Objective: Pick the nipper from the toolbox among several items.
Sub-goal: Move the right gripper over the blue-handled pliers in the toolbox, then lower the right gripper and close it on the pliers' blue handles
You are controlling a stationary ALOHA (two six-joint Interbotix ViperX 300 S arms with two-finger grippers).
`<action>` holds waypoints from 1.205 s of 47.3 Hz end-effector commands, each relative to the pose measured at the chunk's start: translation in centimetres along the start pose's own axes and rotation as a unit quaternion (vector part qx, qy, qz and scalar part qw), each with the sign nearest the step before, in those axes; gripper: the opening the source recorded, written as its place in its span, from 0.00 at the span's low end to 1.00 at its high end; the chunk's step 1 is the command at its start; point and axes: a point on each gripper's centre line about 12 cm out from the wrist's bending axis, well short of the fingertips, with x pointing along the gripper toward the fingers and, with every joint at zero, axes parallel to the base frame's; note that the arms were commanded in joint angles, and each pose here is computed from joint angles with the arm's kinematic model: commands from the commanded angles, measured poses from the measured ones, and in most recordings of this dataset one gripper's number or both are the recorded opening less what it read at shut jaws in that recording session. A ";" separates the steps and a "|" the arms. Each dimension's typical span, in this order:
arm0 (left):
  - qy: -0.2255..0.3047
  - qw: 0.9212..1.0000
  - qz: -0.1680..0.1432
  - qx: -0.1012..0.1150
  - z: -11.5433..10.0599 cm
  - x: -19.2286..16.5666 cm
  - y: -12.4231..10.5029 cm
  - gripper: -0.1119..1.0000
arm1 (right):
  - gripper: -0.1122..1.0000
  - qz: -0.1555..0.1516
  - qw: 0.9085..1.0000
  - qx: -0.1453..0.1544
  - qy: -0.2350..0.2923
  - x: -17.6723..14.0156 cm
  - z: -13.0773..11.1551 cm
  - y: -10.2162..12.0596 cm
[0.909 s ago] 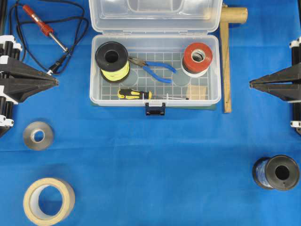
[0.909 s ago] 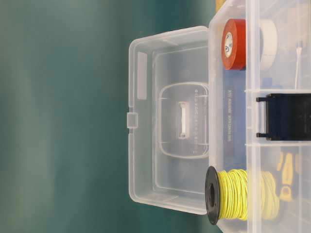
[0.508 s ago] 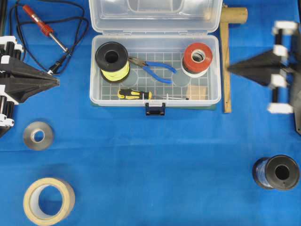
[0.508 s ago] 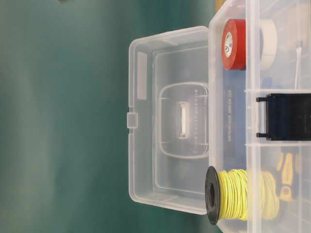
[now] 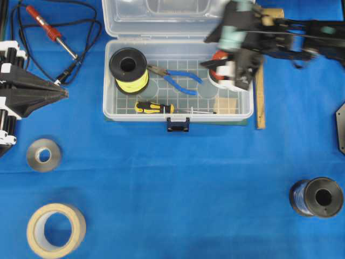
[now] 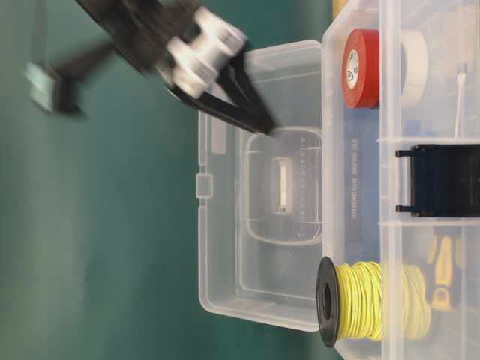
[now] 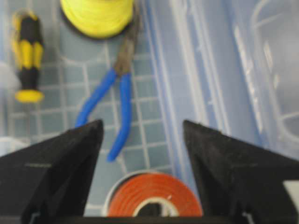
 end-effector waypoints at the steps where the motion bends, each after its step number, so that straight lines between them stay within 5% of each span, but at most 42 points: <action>1: -0.010 1.000 0.000 -0.001 0.6 0.3 0.0 0.10 | 0.71 -0.005 1.000 -0.001 0.008 2.0 0.9 -0.5; 14: -0.005 1.000 -0.001 -0.002 0.4 0.3 0.0 0.10 | 0.65 -0.010 0.998 0.001 0.065 8.0 -1.1 -1.2; 38: 0.001 1.000 0.000 -0.001 0.0 0.1 0.0 0.10 | 0.62 -0.001 0.995 0.006 0.104 11.3 -3.8 -0.3; 43: 0.001 1.000 0.002 -0.001 0.0 0.1 0.1 0.10 | 0.51 0.004 0.994 -0.001 0.108 11.6 -3.9 0.3; 49: 0.001 1.000 0.003 -0.001 0.0 0.1 0.1 0.10 | 0.22 0.008 0.994 -0.006 0.110 11.5 -4.0 0.8; 57: 0.000 1.000 0.003 -0.002 0.0 0.1 0.1 0.10 | 0.22 0.007 0.995 -0.006 0.099 10.4 -2.9 0.7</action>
